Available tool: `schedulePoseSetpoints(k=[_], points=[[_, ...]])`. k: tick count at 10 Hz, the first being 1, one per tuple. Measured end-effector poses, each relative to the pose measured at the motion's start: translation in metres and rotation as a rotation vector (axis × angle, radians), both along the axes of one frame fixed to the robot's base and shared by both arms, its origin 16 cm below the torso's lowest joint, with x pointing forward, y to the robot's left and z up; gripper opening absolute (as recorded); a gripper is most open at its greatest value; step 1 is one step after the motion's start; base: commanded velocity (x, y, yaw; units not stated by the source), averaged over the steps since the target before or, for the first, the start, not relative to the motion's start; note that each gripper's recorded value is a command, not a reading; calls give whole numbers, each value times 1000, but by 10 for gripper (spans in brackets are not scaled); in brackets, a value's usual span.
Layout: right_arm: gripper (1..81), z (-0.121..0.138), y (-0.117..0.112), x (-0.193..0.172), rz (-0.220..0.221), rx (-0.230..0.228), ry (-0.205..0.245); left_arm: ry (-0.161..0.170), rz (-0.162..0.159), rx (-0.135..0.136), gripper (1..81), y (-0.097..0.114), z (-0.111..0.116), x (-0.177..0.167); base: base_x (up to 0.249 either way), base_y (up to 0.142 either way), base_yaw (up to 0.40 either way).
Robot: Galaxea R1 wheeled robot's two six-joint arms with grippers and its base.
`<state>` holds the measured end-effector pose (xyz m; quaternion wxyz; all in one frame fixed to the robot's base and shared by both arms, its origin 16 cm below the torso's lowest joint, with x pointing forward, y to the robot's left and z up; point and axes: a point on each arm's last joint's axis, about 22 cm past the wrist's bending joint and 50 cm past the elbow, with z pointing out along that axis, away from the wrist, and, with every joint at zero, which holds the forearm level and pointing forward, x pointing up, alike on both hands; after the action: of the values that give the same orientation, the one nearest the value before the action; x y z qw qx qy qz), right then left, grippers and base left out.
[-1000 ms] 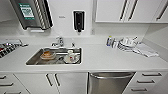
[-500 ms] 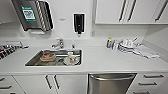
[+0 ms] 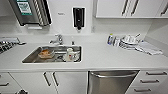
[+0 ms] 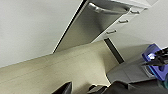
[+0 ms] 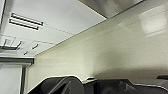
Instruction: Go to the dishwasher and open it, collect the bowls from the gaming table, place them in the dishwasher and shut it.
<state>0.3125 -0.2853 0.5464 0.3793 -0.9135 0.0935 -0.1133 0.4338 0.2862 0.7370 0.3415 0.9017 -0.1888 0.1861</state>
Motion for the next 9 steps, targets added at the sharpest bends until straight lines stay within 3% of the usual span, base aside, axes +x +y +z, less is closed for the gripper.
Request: schedulePoseSetpoints(k=[3, 5, 9], points=[[811, 10, 7, 19, -8, 26, -11, 11, 16, 15, 811, 9, -7, 4, 0, 0, 0], [811, 24, 10, 48, -51, 57, -11, 14, 36, 28, 811, 17, -13, 11, 0, 0, 0], [811, 42, 33, 92, -74, 126, 51, 15, 15, 10, 811, 6, -15, 12, 0, 0, 0]])
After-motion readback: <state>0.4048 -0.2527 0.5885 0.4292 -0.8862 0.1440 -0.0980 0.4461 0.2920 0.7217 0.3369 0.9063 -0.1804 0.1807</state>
